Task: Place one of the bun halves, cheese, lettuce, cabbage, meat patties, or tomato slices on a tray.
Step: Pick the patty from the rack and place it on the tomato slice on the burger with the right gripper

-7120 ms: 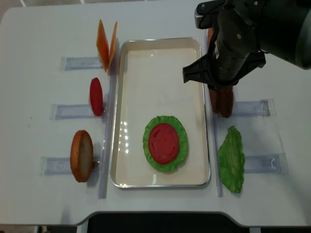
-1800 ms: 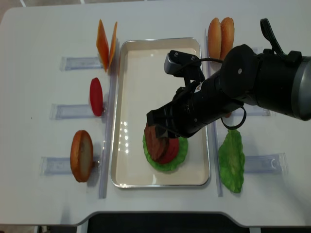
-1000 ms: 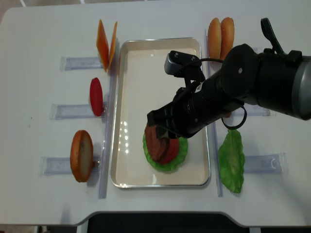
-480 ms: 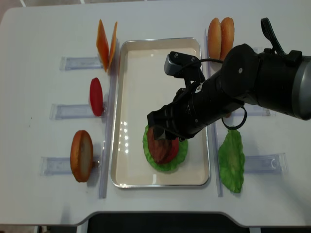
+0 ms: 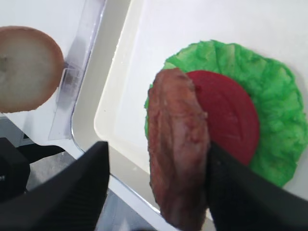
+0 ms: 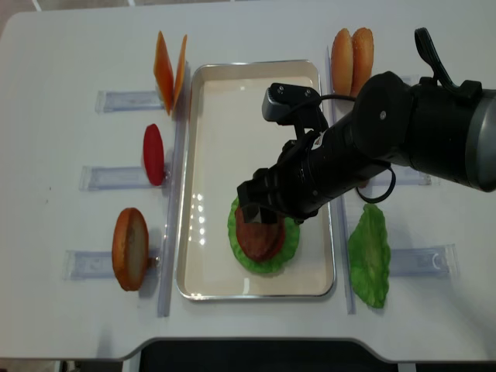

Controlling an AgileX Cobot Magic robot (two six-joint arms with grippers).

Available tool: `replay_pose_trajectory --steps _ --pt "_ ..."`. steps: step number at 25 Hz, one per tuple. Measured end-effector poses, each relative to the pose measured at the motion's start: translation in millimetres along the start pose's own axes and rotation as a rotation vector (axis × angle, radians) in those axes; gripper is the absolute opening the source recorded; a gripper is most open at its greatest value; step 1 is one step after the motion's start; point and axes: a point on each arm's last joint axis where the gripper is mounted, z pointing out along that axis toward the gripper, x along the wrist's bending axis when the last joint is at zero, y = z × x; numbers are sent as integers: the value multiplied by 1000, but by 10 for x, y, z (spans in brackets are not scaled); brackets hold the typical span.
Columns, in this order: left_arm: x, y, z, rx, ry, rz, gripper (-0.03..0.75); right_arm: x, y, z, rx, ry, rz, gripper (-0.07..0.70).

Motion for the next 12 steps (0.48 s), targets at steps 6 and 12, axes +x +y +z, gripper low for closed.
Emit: replay_pose_trajectory --steps 6,12 --pt "0 0 0 0 0 0 0 -39 10 0 -10 -44 -63 493" --pt "0 0 0 0 0 0 0 -67 64 -102 -64 -84 -130 508"
